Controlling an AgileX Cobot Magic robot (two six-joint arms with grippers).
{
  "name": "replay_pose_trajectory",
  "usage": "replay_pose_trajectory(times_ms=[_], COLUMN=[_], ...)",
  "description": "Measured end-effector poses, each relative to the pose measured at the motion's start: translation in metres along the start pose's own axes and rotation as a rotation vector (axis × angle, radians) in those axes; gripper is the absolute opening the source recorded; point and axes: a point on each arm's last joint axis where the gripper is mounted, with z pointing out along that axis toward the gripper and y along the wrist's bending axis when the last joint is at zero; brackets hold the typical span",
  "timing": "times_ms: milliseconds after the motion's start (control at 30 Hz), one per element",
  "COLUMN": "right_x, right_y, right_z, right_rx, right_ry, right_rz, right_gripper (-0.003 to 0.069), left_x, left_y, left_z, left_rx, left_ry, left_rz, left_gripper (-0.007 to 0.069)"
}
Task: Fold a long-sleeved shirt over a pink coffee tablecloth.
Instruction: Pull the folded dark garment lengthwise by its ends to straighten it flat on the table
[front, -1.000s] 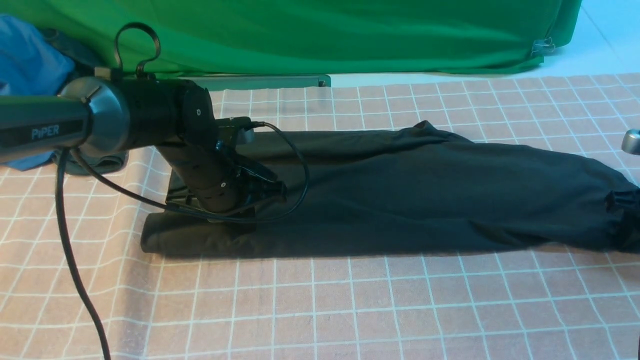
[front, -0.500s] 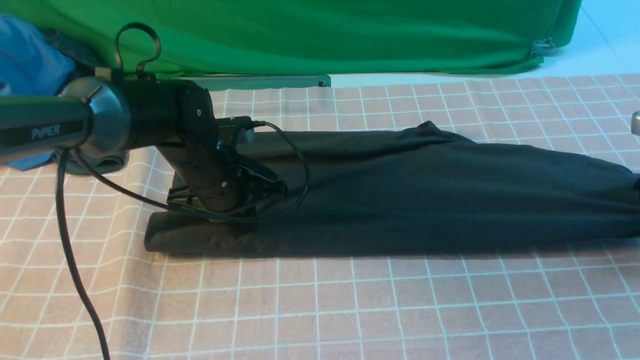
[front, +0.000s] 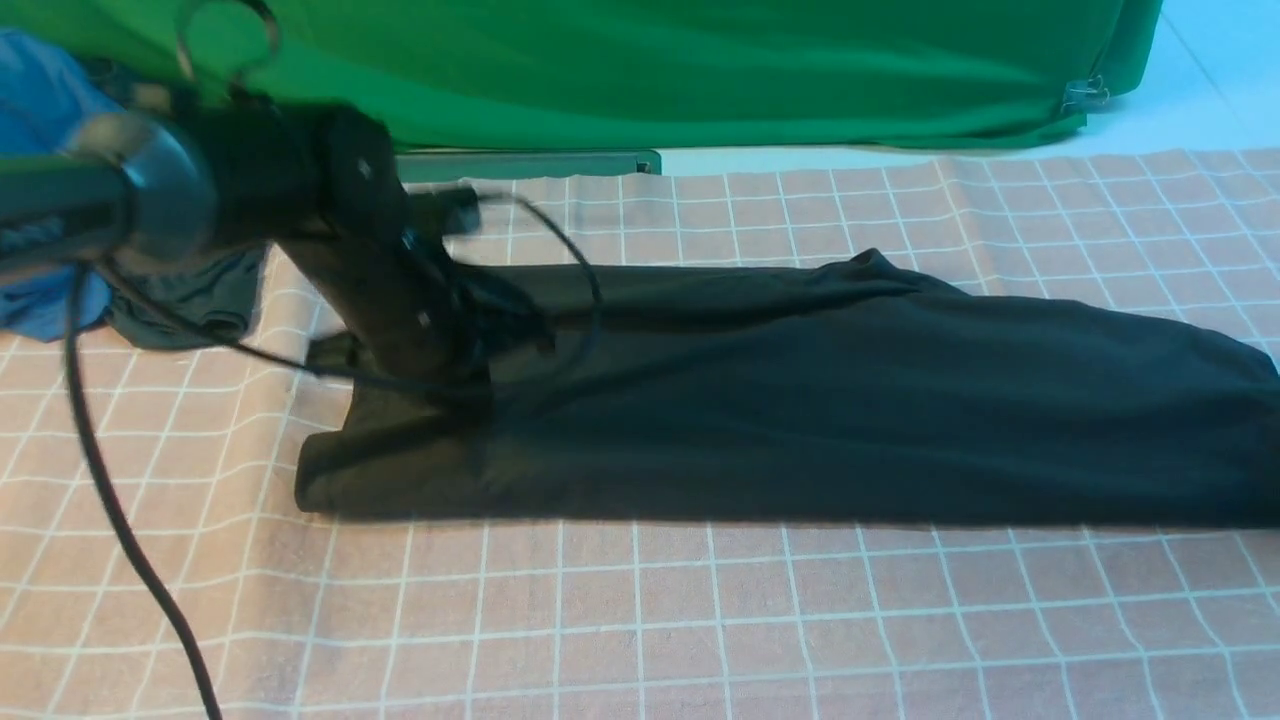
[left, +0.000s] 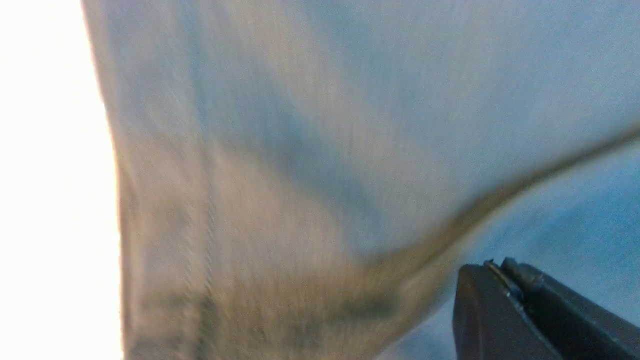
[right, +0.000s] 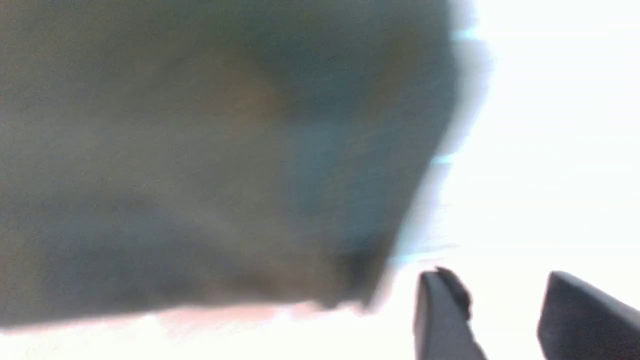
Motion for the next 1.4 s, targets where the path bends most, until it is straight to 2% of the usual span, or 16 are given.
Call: replay_pose_trajectory(times_ms=[133,233,367,467,567,700,800,967,1167,1200,1400], right_x=[-0.012,-0.021,-0.038,-0.047,-0.055,-0.065,-0.071,-0.079,-0.08,-0.079,-0.077], right_y=[-0.011,-0.006,0.032,0.067,0.105,0.148,0.178,0.212,0.221,0.221,0.221], right_z=[-0.026,-0.044,-0.066,-0.076,-0.082,-0.077,-0.067,-0.053,-0.053,-0.053,-0.052], right_rx=[0.027,-0.039,-0.277,-0.41,-0.472,-0.485,-0.488,-0.484,-0.48,-0.477,-0.48], right_ry=[-0.038,-0.084,-0.244,-0.332,-0.399,-0.458,-0.48,-0.533,-0.56,-0.559,-0.531], right_rz=[0.095,0.107,0.011,-0.064,-0.15,-0.233,-0.279,-0.311,-0.331,-0.343,-0.356], right_gripper=[0.036,0.029,0.0067,0.0038,0.0036,0.0036,0.0036,0.0036,0.0036,0.0036,0.0042], left_x=[-0.02,-0.033,-0.053,-0.062,-0.069,-0.077,-0.086,-0.099,-0.107,-0.107,-0.108], left_y=[0.007,0.006,-0.004,-0.007,-0.007,-0.006,-0.006,0.005,0.022,0.028,0.045], left_z=[-0.02,-0.025,-0.007,0.018,0.049,0.074,0.08,0.083,0.064,0.049,0.007], left_rx=[0.008,0.014,0.022,0.017,0.002,-0.002,0.003,0.003,-0.056,-0.091,-0.169], left_ry=[-0.072,-0.099,-0.091,-0.045,0.023,0.037,-0.022,-0.139,-0.127,-0.1,-0.092], left_rz=[-0.041,-0.05,-0.034,-0.03,-0.017,0.001,-0.002,-0.101,-0.077,-0.033,-0.012], left_gripper=[0.0013,0.0013,0.0013,0.0013,0.0013,0.0013,0.0013,0.0013,0.0013,0.0013,0.0013])
